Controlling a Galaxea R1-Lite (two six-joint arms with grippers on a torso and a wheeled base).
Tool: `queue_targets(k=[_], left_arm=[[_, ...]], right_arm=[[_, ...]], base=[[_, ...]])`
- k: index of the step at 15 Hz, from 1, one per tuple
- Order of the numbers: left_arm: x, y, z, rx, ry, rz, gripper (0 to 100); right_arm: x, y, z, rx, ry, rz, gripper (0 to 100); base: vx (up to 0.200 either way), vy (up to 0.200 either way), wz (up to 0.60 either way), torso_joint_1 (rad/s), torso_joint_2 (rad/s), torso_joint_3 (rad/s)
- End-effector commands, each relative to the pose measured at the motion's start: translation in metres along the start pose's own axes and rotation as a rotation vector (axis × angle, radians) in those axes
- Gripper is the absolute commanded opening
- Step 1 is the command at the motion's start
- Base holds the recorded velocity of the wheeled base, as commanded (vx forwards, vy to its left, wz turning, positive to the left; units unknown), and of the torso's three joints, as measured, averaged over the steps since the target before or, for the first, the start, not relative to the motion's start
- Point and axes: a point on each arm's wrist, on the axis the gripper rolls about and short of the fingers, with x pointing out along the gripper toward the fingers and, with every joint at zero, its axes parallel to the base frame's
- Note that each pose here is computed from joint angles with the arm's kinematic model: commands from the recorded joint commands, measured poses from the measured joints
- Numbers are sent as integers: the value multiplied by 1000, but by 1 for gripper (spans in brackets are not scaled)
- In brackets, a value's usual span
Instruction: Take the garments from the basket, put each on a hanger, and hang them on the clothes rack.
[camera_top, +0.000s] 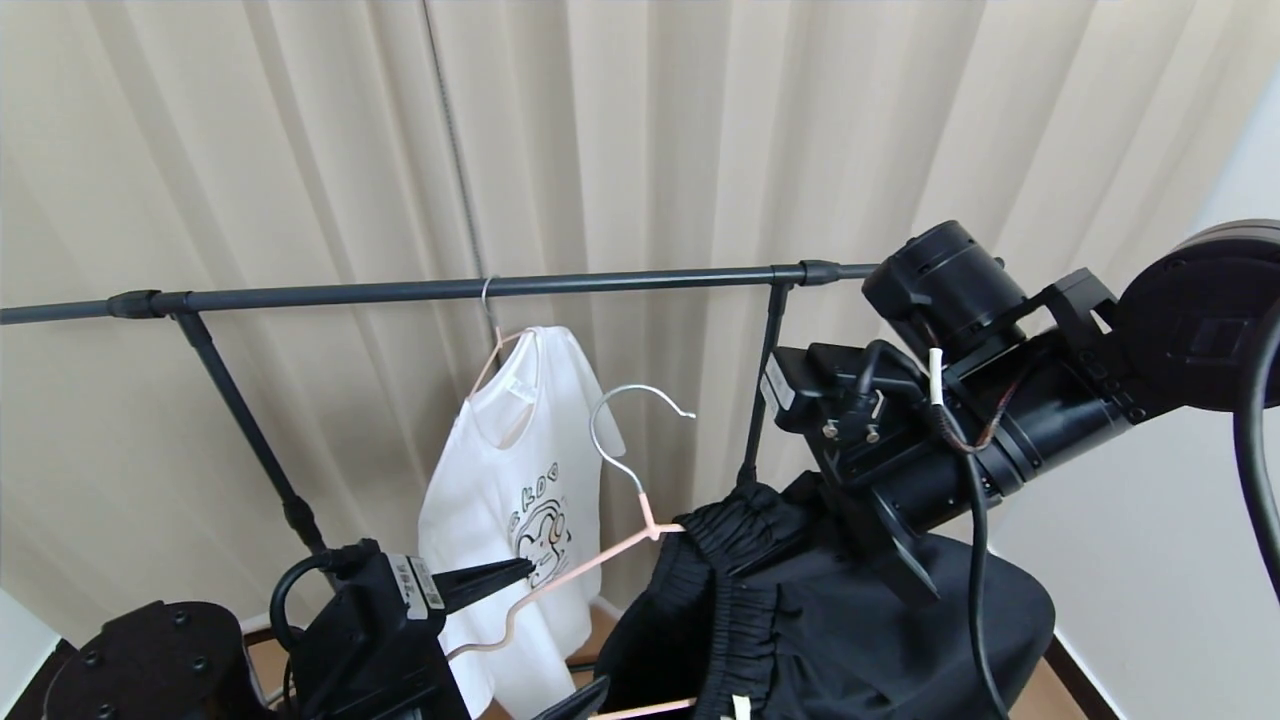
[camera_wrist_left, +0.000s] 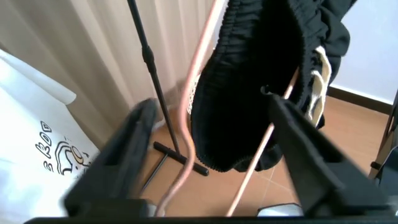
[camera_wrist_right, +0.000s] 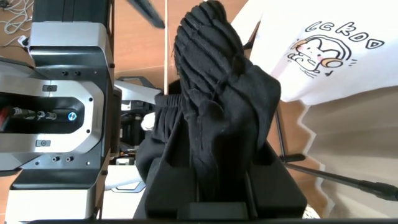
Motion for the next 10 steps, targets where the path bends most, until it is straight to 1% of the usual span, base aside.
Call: queue_targets(k=[1, 2, 3, 4, 5, 7, 8, 9, 10], left_arm=[[-1, 3, 1, -48, -6, 13, 100], [-2, 5, 1, -70, -8, 22, 100], [-8, 9, 7, -108, -45, 10, 100], [-12, 14, 9, -133, -69, -11, 100], [-20, 24, 12, -167, -98, -42, 100], [-27, 37, 15, -212, -125, -67, 100], [-31, 50, 14, -297, -130, -102, 100], [-26, 53, 11, -322, -118, -100, 100], [-21, 56, 8, -333, -101, -102, 100]], right_arm=[[-8, 10, -4, -3, -1, -4, 0], [-9, 12, -4, -3, -1, -4, 0], [-13, 14, -6, -2, 1, -17, 0], [-17, 15, -7, 1, 10, -40, 0], [-21, 15, -8, -2, 16, -76, 0], [-24, 15, -6, -18, 31, -130, 0], [-29, 15, -2, -45, 53, -232, 0], [-29, 15, 1, -63, 75, -294, 0], [-29, 18, 6, -89, 92, -344, 0]], base=[[0, 0, 0, 0, 0, 0], [0, 0, 0, 0, 0, 0], [0, 0, 0, 0, 0, 0], [0, 0, 0, 0, 0, 0], [0, 0, 0, 0, 0, 0], [0, 0, 0, 0, 0, 0], [0, 0, 0, 0, 0, 0], [0, 0, 0, 0, 0, 0], [0, 0, 0, 0, 0, 0]])
